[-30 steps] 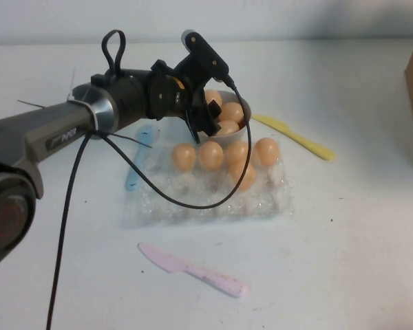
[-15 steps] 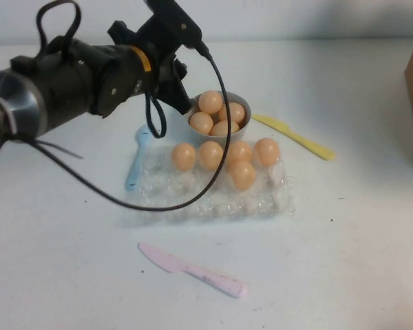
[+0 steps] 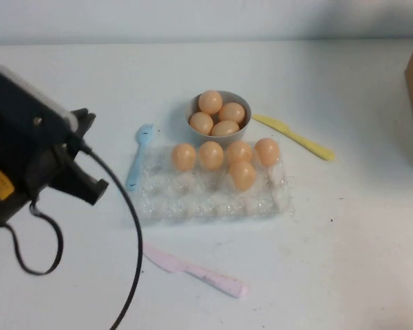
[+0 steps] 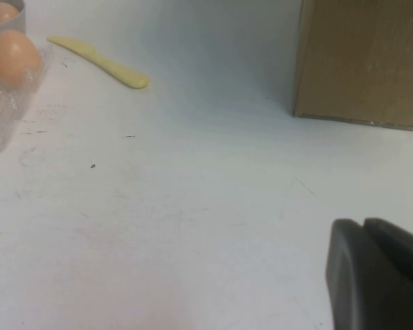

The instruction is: Take an egg out of the egg box

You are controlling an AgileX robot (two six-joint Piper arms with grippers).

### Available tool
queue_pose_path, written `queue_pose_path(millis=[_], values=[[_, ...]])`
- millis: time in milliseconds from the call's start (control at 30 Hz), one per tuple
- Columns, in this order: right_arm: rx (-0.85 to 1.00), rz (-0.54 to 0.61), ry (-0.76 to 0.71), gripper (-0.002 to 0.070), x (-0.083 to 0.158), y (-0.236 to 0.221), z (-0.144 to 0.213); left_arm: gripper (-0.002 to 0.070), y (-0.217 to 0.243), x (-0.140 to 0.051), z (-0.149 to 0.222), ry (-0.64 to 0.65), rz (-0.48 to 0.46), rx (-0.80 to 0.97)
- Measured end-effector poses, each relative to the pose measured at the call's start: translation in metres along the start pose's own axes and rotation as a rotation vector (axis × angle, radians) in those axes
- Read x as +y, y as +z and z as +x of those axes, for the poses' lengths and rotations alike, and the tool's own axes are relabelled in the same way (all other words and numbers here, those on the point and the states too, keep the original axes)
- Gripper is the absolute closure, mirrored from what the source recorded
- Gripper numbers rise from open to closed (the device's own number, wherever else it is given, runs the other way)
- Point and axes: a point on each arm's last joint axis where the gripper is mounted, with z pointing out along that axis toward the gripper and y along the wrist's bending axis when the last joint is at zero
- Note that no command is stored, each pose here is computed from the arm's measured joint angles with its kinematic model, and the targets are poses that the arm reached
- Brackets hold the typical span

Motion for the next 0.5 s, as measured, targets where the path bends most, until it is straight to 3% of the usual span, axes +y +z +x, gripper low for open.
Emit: queue_pose_path(millis=[167, 500], values=[[0.0, 0.0, 0.0, 0.0694, 0.0, 0.0, 0.0, 0.0676, -0.043, -0.004, 0.021, -0.085, -0.057, -0.063], [0.0, 0.0, 0.0, 0.0694, 0.0, 0.0, 0.0, 0.0677, -0.105, -0.026, 0.073, -0.384, -0.102, -0.139]])
